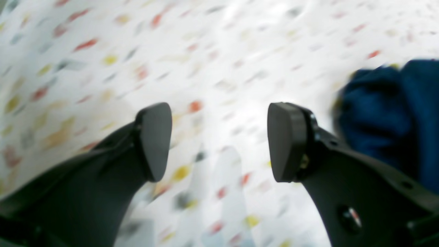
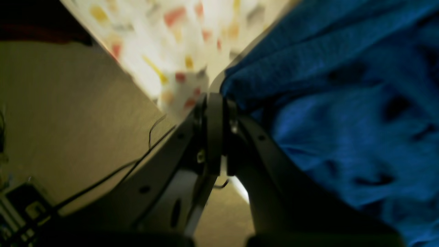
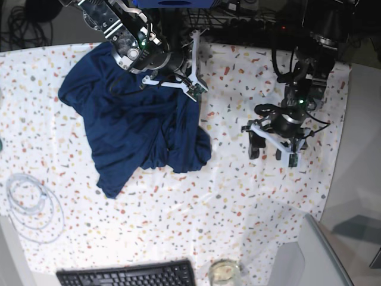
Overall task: Layout the t-shirt on the table in an organized manner, then fold the t-shirt properly
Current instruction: 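Grasp another fold of the shirt with the right gripper and spread it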
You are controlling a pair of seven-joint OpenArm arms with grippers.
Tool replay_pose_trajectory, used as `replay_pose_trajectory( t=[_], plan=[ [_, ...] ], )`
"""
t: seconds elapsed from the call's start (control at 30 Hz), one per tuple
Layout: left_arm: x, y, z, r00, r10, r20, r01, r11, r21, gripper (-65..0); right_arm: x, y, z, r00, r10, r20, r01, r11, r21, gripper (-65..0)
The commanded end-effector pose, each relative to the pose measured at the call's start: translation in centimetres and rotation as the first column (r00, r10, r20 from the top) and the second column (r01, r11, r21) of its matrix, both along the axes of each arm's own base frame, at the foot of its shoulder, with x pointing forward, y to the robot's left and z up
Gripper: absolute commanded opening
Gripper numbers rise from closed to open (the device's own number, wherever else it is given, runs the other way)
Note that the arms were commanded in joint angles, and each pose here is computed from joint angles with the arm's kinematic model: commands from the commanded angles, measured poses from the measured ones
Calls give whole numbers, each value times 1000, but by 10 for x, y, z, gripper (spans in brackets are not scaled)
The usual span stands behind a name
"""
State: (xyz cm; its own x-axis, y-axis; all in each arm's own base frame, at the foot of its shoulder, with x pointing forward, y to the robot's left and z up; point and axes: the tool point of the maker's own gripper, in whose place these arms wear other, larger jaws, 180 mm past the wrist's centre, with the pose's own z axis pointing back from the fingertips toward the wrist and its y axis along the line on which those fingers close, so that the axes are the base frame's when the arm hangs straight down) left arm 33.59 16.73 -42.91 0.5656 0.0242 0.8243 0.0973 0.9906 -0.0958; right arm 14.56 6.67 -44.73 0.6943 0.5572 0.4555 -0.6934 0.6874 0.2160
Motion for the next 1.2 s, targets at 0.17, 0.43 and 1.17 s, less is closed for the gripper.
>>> replay_pose_trajectory(
  t=[0.17,0.43,1.17],
  plan=[
    [6,-32,7,998,-48,36,50,998,-46,-232,46,-29,31,983,-153,105,148,988,52,-650],
    [-16,9,-7,1000,1,-12,-1,1000,9,-232,-4,-10,17,1000,-5,27,4,1000,18,-648],
    [-90,160,3,924,382,-11,-379,920,102,-232,271,-122,44,851,-483,208,492,871,8,-225]
  ],
)
